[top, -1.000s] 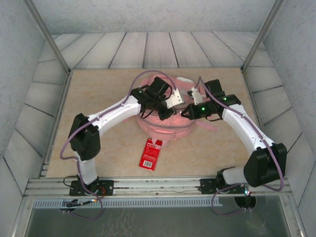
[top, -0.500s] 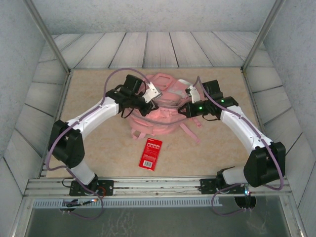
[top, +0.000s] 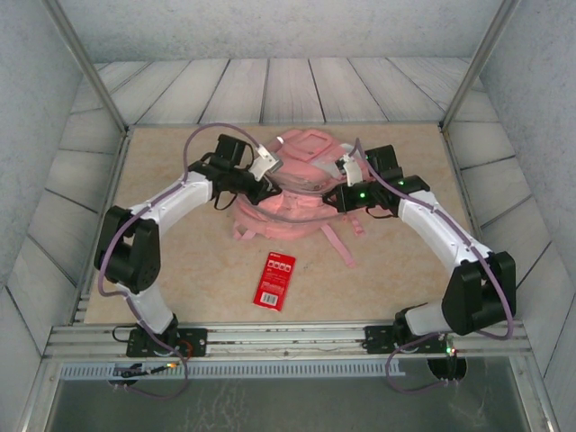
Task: Pack the student bag
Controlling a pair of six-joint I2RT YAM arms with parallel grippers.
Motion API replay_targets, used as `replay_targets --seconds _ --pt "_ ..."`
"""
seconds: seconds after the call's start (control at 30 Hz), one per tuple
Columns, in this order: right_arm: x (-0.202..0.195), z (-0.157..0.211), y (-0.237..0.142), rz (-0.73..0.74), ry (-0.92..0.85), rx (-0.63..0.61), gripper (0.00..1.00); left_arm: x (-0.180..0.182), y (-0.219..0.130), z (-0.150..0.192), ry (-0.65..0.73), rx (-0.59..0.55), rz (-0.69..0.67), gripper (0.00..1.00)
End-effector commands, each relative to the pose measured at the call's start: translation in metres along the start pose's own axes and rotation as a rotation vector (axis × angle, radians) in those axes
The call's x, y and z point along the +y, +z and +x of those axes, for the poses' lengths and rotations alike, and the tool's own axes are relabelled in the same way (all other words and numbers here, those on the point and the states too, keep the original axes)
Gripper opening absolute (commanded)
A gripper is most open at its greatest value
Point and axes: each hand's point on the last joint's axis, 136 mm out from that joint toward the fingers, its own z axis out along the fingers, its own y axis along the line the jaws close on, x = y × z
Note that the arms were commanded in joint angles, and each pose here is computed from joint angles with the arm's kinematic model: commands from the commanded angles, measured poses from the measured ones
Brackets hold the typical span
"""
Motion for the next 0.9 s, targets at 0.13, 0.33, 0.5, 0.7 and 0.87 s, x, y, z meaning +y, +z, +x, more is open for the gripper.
replay_targets --seconds 0.13,0.33,0.5,0.7,0.87 --pt "-0.063 0.024 -0.013 0.216 0.170 0.067 0.00 0.128 -0.056 0.081 -0.266 0.187 -0.535 0.00" --pt "-0.128 0.028 -0.008 0.362 0.303 0.063 0.00 0.124 -0.061 0.082 -0.267 0.194 -0.537 0.00" --pt "-0.165 0.031 -0.003 0.420 0.394 0.046 0.00 0.122 -0.062 0.084 -0.272 0.201 -0.536 0.00" --pt "-0.152 0.031 0.005 0.329 0.375 0.055 0.07 0.117 -0.067 0.084 -0.270 0.205 -0.534 0.00" --pt "-0.122 0.028 0.000 0.201 0.329 0.040 0.33 0.087 -0.054 0.072 -0.232 0.163 -0.358 0.12"
